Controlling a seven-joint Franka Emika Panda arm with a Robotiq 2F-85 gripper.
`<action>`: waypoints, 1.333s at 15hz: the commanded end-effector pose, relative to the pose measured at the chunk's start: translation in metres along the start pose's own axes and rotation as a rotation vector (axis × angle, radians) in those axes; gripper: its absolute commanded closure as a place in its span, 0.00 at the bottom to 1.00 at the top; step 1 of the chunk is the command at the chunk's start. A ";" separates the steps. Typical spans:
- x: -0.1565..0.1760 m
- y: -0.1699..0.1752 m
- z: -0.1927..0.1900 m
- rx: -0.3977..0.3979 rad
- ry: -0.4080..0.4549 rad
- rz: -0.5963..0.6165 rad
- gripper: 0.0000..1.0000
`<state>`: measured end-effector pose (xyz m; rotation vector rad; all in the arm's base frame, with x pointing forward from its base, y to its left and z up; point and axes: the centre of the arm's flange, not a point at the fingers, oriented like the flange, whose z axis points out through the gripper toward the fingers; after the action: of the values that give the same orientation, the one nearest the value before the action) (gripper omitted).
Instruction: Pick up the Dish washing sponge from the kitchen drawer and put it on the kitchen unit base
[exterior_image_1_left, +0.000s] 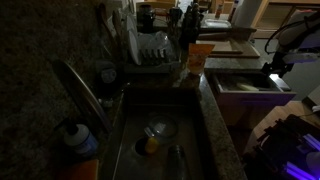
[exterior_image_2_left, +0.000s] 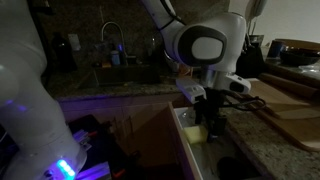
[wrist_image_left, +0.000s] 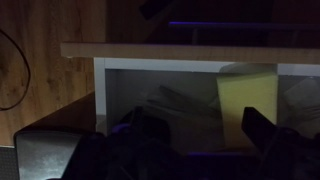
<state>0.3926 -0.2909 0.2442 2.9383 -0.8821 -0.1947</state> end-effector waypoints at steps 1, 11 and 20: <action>0.002 0.000 0.006 -0.006 -0.006 0.015 0.00; -0.006 -0.052 0.091 -0.168 -0.055 -0.220 0.00; 0.014 -0.071 0.070 -0.080 0.168 -0.231 0.00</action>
<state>0.4375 -0.2349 0.1641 2.9035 -0.4600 -0.0594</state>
